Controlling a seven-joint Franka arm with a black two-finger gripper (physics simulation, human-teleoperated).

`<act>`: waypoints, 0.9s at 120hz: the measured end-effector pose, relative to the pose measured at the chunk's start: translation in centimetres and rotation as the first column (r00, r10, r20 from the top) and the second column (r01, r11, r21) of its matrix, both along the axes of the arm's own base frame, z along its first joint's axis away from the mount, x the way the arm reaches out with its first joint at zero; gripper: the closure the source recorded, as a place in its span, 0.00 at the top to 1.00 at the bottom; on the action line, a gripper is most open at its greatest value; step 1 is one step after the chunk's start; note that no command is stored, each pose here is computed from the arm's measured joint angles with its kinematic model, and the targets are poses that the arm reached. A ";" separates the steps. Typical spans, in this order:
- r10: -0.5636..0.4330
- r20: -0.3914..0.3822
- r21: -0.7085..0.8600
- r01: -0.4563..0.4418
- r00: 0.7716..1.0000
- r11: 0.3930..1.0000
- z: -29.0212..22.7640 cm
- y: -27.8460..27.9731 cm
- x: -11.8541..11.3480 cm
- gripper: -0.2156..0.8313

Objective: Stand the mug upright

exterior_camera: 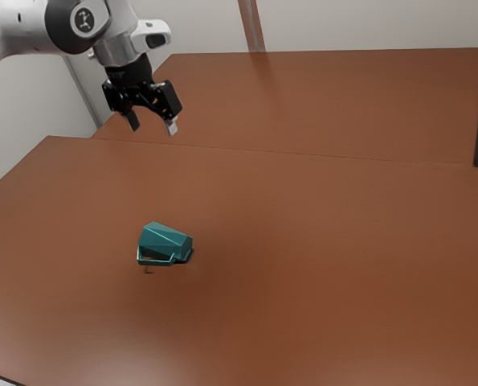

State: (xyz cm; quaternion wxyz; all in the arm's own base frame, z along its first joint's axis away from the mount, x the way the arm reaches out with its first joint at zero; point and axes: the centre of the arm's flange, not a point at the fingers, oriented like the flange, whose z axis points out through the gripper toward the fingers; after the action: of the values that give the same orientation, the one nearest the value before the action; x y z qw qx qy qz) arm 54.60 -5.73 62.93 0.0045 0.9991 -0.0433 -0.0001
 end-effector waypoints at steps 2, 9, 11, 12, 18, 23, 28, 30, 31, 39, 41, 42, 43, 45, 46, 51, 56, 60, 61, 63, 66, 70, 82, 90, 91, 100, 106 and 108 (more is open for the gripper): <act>0.000 -0.001 0.000 0.000 1.000 1.000 0.0 0.0 0.0 0.79; 0.002 -0.004 0.002 -0.002 1.000 1.000 -0.3 0.1 0.2 0.79; 0.002 -0.004 0.003 -0.002 1.000 1.000 -0.3 0.2 0.2 0.79; 0.003 -0.004 0.004 -0.003 1.000 1.000 -0.3 0.2 0.2 0.79; 0.005 -0.005 0.006 -0.005 1.000 1.000 -0.4 0.3 0.3 0.79; 0.007 -0.004 0.008 -0.007 1.000 1.000 -0.4 0.5 0.3 0.79; 0.009 -0.003 0.009 -0.009 1.000 1.000 -0.4 0.6 0.4 0.79; 0.009 -0.002 0.010 -0.009 1.000 1.000 -0.4 0.6 0.4 0.79; 0.010 -0.002 0.010 -0.010 1.000 1.000 -0.4 0.7 0.4 0.79; 0.013 -0.008 0.012 -0.013 1.000 1.000 -0.8 0.9 0.4 0.79; 0.014 -0.011 0.012 -0.014 1.000 1.000 -1.0 0.9 0.4 0.79; 0.015 -0.013 0.012 -0.015 1.000 1.000 -1.1 0.9 0.4 0.79; 0.015 -0.015 0.012 -0.015 1.000 1.000 -1.2 1.0 0.3 0.79; 0.016 -0.017 0.012 -0.016 1.000 1.000 -1.3 1.0 0.3 0.79; 0.017 -0.018 0.012 -0.017 1.000 1.000 -1.4 1.1 0.3 0.79; 0.020 -0.022 0.010 -0.020 1.000 1.000 -1.7 1.2 0.0 0.79; 0.025 -0.023 0.007 -0.025 0.999 1.000 -2.2 1.4 -0.6 0.79; 0.031 -0.022 0.005 -0.031 0.999 1.000 -2.6 1.7 -1.0 0.79; 0.033 -0.022 0.003 -0.033 0.999 0.999 -2.7 1.8 -1.1 0.79; 0.038 -0.022 0.000 -0.038 0.999 0.999 -2.9 2.1 -1.3 0.79; 0.048 -0.020 -0.007 -0.049 0.999 0.999 -3.3 2.6 -1.7 0.79; 0.067 -0.017 -0.018 -0.067 0.998 0.998 -3.9 3.4 -2.1 0.79; 0.116 -0.003 -0.047 -0.116 0.993 0.992 -5.0 5.3 -2.6 0.79; 0.150 -0.015 -0.066 -0.151 0.989 0.986 -6.3 6.3 -3.1 0.79; 0.154 -0.017 -0.069 -0.155 0.988 0.986 -6.5 6.4 -3.1 0.79; 0.197 -0.034 -0.095 -0.199 0.980 0.975 -7.8 7.7 -3.6 0.79; 0.227 -0.049 -0.115 -0.231 0.973 0.966 -9.0 8.6 -3.9 0.79; 0.239 -0.054 -0.122 -0.244 0.970 0.962 -9.4 9.0 -4.0 0.79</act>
State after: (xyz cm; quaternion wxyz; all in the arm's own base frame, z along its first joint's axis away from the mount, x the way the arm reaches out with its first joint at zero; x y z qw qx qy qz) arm 50.56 3.29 53.53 0.0690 0.9944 0.0790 -0.0160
